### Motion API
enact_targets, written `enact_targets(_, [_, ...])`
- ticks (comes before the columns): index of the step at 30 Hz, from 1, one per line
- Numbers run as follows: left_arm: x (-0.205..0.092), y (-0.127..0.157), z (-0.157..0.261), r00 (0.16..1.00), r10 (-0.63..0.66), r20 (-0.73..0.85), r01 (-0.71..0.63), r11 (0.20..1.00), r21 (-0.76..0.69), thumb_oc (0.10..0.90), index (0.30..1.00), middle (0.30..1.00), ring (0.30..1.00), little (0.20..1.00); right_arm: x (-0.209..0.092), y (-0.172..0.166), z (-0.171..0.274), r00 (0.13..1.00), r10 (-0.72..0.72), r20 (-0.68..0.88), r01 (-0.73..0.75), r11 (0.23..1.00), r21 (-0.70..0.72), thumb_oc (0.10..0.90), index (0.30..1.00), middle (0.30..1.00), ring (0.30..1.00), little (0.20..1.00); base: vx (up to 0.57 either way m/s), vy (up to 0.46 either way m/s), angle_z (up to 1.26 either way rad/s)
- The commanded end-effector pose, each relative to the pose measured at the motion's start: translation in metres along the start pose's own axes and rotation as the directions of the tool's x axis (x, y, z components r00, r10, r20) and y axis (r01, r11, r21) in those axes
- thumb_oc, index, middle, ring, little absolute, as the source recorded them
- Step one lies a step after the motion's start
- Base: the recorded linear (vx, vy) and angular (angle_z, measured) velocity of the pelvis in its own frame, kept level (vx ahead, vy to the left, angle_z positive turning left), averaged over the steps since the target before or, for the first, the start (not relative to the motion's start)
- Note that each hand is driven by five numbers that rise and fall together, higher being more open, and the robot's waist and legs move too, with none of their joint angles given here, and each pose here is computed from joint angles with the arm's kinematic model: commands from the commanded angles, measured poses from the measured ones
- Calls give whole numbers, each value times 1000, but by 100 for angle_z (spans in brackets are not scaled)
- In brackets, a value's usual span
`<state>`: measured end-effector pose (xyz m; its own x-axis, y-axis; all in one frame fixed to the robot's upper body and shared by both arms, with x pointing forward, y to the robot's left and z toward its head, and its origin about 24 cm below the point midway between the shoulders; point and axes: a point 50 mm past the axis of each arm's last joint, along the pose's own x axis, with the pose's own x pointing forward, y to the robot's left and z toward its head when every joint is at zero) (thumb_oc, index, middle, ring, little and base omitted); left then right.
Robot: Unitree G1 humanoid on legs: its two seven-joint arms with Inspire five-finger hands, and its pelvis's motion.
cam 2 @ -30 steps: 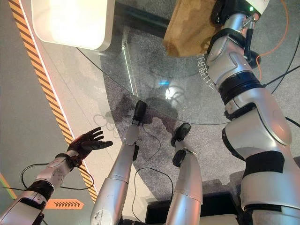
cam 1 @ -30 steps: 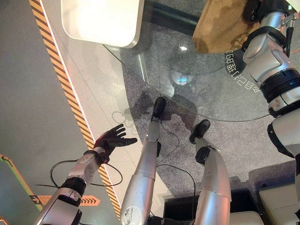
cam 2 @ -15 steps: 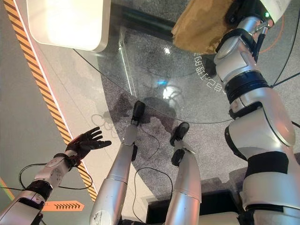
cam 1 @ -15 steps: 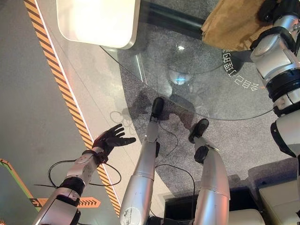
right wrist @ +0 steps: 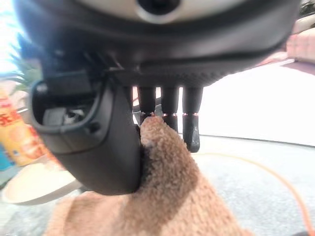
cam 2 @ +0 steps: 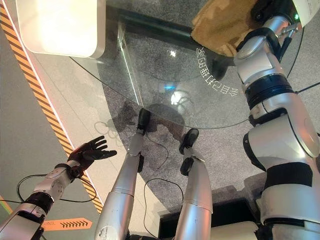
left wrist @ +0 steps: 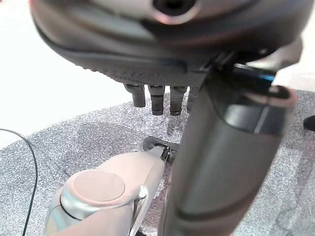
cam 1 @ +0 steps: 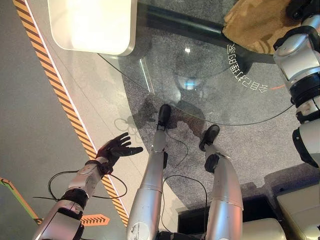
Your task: Wipe the table with a cloth and put it in the basket.
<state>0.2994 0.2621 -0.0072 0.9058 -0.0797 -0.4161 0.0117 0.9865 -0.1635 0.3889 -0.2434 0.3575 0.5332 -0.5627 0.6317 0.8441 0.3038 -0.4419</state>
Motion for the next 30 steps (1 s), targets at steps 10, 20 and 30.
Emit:
enact_targets(10, [-4, 2, -25, 999, 20, -50, -20, 1000, -8, 800, 900, 900, 900, 900, -31, 9, 92, 860, 140, 491, -111, 990, -87, 100, 300, 300, 300, 200, -3, -1, -3])
enact_targets(20, [-1, -7, -27, 999, 0, -51, 0, 1000, 1, 800, 900, 900, 900, 900, -84, 43, 125, 723, 312, 617, -299, 946, -128, 100, 300, 300, 300, 200, 0, 0, 0])
enact_targets(30, [0, -12, -31, 998, -4, -55, 5, 1000, 13, 800, 900, 900, 900, 900, -123, 52, 145, 602, 370, 708, -421, 900, -112, 100, 300, 300, 300, 200, 0, 0, 0])
